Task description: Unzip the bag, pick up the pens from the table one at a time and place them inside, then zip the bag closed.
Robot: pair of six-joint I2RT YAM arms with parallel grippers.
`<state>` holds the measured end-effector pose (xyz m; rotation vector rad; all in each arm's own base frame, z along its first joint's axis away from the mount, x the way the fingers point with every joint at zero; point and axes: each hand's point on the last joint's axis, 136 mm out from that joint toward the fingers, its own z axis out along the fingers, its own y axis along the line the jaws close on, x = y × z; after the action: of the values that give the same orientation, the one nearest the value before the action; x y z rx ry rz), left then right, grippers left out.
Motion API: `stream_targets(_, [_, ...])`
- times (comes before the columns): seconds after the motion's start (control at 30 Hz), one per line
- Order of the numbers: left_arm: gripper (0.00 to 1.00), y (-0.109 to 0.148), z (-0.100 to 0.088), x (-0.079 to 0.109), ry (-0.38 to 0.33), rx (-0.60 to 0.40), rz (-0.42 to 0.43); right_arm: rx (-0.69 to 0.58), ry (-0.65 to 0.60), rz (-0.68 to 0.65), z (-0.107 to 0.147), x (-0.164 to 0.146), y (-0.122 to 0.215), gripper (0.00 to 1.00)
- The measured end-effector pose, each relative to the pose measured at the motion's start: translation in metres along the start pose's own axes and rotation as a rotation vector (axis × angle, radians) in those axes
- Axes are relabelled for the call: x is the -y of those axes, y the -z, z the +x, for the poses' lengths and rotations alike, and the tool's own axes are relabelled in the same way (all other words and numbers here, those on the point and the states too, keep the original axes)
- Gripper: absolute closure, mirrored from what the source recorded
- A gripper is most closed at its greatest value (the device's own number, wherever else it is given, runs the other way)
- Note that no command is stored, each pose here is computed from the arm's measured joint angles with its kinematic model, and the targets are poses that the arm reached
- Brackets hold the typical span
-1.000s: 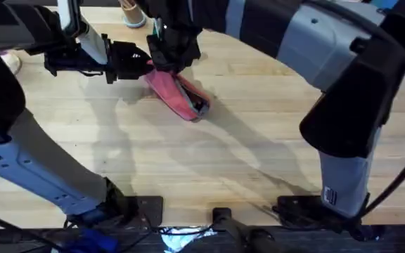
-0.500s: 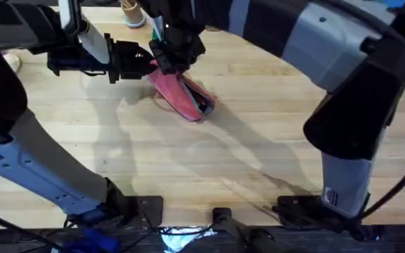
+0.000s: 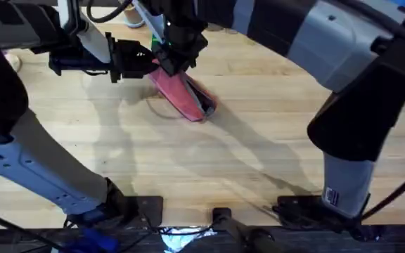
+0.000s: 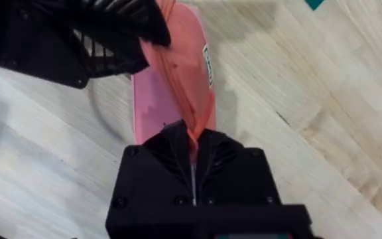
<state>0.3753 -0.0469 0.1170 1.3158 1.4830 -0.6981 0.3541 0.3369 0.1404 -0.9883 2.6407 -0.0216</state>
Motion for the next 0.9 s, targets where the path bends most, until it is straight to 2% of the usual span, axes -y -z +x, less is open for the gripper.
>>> stream_targets(0.3, [0.958, -0.003, -0.002, 0.002, 0.005, 0.006, 0.011, -0.037, 0.064, 0.003, 0.009, 0.001, 0.002, 0.967])
stream_targets(0.9, [0.959, -0.006, -0.006, 0.004, 0.008, 0.024, 0.020, -0.058, 0.076, 0.007, 0.016, 0.005, 0.009, 0.967])
